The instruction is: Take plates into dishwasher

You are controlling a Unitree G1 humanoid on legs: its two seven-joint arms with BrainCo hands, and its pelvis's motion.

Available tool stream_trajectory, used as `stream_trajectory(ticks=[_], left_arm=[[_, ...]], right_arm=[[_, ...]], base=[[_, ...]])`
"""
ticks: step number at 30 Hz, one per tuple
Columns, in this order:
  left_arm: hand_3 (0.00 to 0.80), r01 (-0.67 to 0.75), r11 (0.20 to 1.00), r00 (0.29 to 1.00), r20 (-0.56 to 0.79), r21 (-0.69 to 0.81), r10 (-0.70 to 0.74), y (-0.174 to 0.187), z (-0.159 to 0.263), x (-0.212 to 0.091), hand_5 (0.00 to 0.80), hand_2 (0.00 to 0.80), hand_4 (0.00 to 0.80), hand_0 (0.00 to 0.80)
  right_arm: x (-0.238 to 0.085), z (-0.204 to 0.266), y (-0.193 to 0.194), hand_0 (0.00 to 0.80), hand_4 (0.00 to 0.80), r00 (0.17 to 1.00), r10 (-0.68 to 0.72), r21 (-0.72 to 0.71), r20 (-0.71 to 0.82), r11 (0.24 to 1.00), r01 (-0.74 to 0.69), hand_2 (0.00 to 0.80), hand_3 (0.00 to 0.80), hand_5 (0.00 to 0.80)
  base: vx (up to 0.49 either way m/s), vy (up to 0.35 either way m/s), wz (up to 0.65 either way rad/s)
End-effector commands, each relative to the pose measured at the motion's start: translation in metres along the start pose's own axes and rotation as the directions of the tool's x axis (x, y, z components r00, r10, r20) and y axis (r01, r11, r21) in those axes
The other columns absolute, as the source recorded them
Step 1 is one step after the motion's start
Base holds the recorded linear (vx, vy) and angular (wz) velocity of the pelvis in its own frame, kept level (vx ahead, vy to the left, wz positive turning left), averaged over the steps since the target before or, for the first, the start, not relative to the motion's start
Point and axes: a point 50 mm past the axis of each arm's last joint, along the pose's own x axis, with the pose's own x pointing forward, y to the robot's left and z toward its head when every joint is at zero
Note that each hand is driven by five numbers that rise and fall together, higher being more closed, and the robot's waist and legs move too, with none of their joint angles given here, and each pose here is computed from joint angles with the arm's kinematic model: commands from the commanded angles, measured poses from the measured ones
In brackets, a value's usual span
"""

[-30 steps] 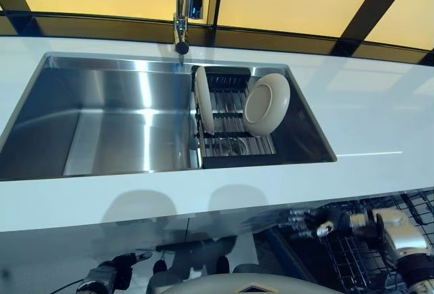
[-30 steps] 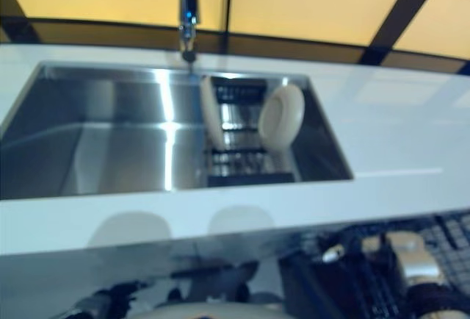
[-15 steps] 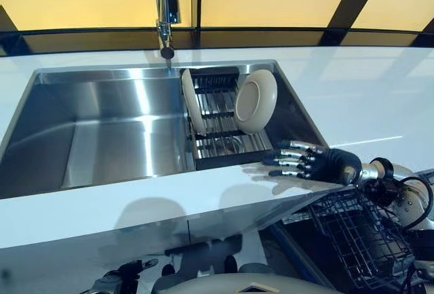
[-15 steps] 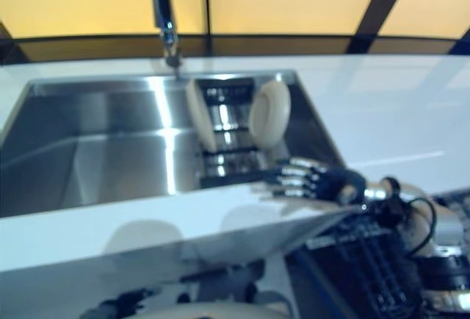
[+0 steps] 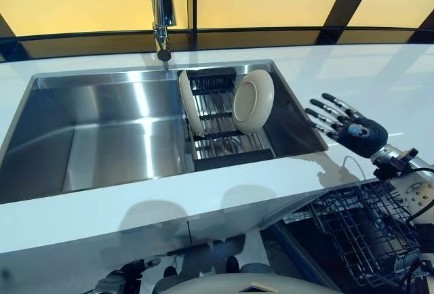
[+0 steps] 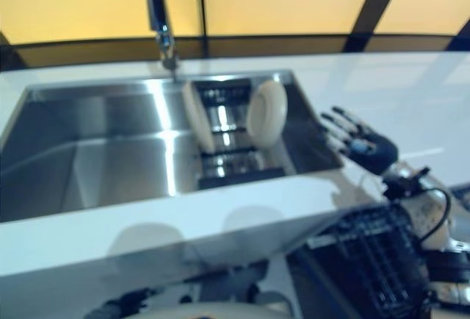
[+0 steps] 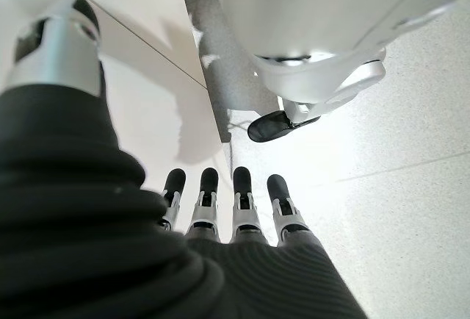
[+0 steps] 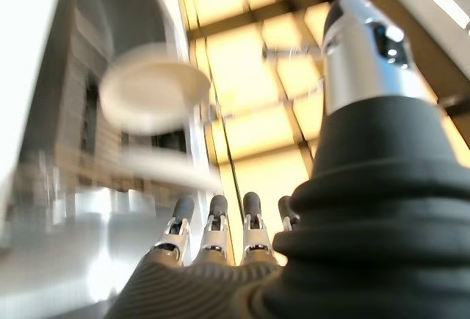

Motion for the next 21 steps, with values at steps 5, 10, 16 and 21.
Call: stream_trajectory(ticks=[5,10,16,21], left_arm=[[0.0,0.001,1.0,1.0,0.003,-0.004,-0.001,-0.009,0.02,0.005,0.0,0.0,0.0,0.0],[0.0,0.01,1.0,1.0,0.003,0.025,-0.01,-0.014,0.029,0.006,0.0,0.0,0.0,0.0],[0.0,0.013,0.998,1.0,0.0,0.059,-0.013,-0.016,0.034,0.006,0.0,0.0,0.0,0.0],[0.0,0.012,0.995,1.0,-0.001,0.095,-0.012,-0.015,0.037,0.006,0.0,0.0,0.0,0.0]], right_arm=[[0.025,0.07,-0.006,0.0,0.0,0.926,-0.281,-0.349,0.252,0.866,0.358,0.0,0.0,0.0],[0.048,0.087,0.006,0.0,0.0,0.915,-0.324,-0.536,0.239,0.742,0.403,0.0,0.0,0.0],[0.069,0.11,0.019,0.0,0.0,0.931,-0.312,-0.601,0.192,0.712,0.363,0.0,0.0,0.0],[0.082,0.113,0.021,0.0,0.0,0.936,-0.334,-0.608,0.111,0.722,0.33,0.0,0.0,0.0]], base=[[-0.004,0.008,-0.08],[0.001,0.001,-0.01],[0.002,0.001,0.02],[0.001,-0.01,0.07]])
